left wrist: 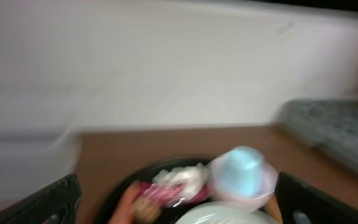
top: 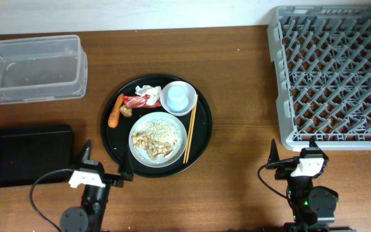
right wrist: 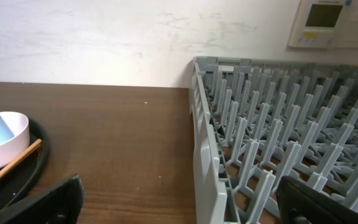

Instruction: Sort waste into correct bins and load items into the dishwasher rack

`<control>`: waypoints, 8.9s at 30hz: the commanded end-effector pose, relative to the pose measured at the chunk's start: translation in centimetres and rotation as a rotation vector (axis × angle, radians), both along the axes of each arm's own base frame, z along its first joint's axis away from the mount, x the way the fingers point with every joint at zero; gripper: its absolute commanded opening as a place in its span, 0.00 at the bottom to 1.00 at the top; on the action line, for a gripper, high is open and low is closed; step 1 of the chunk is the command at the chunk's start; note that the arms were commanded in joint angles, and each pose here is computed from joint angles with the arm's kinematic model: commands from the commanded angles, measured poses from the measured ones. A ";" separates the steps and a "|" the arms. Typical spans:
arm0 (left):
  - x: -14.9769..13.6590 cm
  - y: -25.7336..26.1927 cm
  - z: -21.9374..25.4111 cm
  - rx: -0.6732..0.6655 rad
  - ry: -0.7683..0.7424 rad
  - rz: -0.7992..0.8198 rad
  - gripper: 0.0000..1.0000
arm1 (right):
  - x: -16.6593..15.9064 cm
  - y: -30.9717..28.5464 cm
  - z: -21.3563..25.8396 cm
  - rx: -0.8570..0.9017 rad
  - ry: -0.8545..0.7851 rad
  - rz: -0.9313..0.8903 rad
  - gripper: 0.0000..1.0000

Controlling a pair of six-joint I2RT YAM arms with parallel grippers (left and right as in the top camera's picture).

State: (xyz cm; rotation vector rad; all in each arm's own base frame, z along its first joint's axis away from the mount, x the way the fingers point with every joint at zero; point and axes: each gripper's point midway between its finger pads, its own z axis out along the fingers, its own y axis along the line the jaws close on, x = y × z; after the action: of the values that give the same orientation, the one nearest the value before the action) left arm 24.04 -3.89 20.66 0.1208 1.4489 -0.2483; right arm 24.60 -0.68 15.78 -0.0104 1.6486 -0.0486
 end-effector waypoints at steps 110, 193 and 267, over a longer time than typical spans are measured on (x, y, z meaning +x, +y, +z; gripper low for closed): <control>10.3 -19.5 -17.5 0.315 1.064 0.069 0.64 | 0.0 0.0 -0.2 -0.007 0.002 -0.002 0.98; 9.7 -17.9 -19.6 0.349 1.107 0.148 0.26 | 0.0 0.0 -0.2 -0.007 0.002 -0.002 0.98; 9.2 -14.4 -13.7 0.540 1.102 0.272 0.01 | 0.0 0.0 -0.2 -0.007 0.002 -0.002 0.98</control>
State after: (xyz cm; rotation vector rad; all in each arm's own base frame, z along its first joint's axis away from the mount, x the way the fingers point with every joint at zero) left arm 32.06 -18.51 3.84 0.2688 2.6734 0.3713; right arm 24.60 -0.69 15.78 -0.0101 1.6486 -0.0489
